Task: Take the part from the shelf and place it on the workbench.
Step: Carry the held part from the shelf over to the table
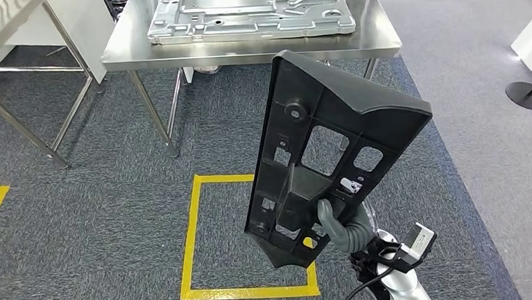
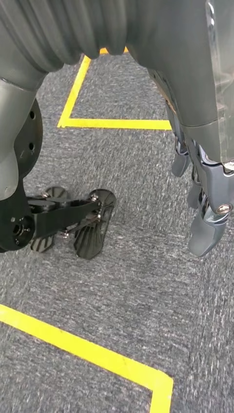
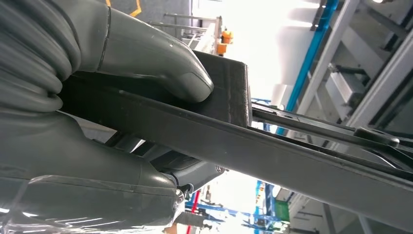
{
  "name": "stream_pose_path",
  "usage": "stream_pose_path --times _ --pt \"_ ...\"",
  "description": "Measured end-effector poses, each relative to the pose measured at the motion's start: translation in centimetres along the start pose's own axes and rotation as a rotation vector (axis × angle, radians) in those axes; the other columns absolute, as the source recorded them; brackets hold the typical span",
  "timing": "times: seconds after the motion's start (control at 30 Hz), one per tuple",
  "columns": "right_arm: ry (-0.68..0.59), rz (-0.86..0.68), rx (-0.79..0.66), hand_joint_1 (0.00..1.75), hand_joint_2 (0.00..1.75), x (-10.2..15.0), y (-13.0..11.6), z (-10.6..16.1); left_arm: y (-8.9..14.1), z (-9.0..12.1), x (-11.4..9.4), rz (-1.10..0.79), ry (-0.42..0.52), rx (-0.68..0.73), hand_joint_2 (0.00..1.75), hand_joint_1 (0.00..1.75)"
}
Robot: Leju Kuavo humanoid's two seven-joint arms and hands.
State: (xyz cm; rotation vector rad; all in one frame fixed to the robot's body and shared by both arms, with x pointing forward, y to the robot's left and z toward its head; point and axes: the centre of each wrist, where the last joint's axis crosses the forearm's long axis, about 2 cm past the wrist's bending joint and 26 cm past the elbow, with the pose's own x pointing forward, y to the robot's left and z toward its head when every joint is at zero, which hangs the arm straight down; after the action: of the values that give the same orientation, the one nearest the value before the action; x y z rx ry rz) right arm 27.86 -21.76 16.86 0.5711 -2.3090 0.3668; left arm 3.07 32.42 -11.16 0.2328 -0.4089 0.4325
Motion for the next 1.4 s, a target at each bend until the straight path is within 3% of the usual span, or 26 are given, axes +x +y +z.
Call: stream_pose_path --times 1.4 --pt "0.004 0.001 0.002 1.75 1.75 -0.02 0.18 -0.01 0.19 0.04 -0.17 0.003 0.004 0.002 1.75 0.0"
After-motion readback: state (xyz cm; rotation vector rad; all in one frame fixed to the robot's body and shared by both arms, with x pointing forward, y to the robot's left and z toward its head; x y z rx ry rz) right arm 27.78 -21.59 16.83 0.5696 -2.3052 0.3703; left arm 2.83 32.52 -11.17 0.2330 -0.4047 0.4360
